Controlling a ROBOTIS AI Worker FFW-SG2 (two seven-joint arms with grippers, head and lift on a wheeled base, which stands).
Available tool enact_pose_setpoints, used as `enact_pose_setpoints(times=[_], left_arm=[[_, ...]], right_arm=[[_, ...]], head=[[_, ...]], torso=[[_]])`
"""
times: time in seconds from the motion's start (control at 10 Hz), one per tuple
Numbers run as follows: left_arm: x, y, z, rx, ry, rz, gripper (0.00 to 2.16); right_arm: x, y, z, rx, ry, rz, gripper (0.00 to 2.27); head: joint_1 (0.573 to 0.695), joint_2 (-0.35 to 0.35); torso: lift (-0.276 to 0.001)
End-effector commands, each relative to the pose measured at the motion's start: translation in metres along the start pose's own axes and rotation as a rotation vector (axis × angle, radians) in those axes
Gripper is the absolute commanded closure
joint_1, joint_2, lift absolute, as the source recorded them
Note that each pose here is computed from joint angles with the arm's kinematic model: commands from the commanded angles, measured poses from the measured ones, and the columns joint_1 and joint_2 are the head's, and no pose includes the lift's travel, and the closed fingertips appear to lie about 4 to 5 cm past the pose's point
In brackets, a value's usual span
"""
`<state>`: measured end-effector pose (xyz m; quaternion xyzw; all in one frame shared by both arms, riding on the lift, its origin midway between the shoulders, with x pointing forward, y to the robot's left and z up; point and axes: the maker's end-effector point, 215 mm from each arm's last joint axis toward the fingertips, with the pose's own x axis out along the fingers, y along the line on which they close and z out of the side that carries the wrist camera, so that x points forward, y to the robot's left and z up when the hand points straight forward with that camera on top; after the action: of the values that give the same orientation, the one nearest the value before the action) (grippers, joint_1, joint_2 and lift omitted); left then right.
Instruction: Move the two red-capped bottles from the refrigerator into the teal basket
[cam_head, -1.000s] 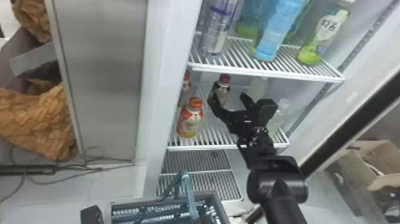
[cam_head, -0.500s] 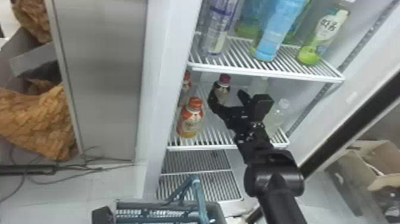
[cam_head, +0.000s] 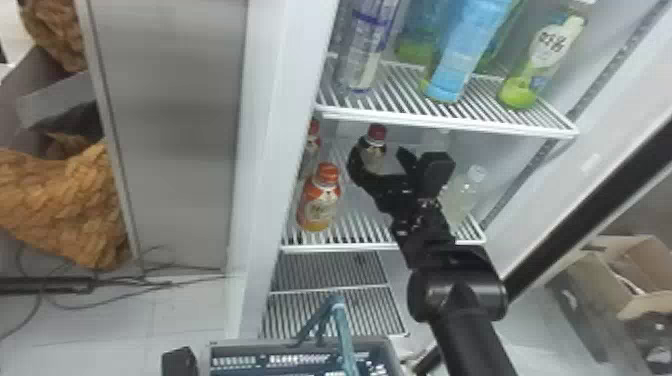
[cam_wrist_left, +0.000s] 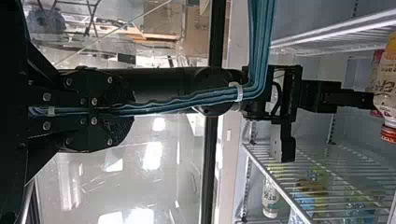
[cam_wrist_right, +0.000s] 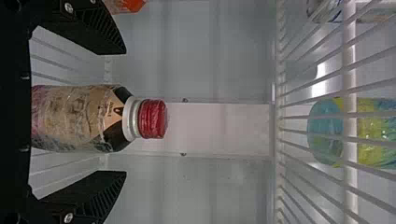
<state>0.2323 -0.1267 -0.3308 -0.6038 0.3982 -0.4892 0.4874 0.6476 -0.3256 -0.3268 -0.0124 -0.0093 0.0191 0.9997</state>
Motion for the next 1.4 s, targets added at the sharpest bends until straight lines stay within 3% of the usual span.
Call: enact_pose_setpoints(times=[0.0,0.9,1.1,1.2,1.3], left_arm=[[0.000,0.000,0.001,0.003,0.001,0.000,1.10],[0.000,0.001,0.001,0.002,-0.001,0.003,1.10],[0.000,0.002,0.004,0.004,-0.005,0.004,1.10],[0.000,0.002,0.004,0.004,-0.005,0.004,1.10],[0.000,0.002,0.004,0.004,-0.005,0.004,1.10]], right_arm=[[0.004,-0.003,-0.003,-0.001,0.013,-0.006,0.09],[0.023,-0.002,-0.021,-0.023,0.118,-0.008,0.13],[0.024,-0.005,-0.024,-0.043,0.131,-0.020,0.34],[0.023,-0.007,-0.025,-0.043,0.135,-0.023,0.65],[0.023,-0.006,-0.027,-0.041,0.138,-0.021,0.76]], head=[[0.695,-0.350],[0.695,-0.350],[0.695,-0.350],[0.695,-0.350],[0.695,-0.350]], torso=[[-0.228],[-0.228],[-0.228],[-0.228],[-0.228]])
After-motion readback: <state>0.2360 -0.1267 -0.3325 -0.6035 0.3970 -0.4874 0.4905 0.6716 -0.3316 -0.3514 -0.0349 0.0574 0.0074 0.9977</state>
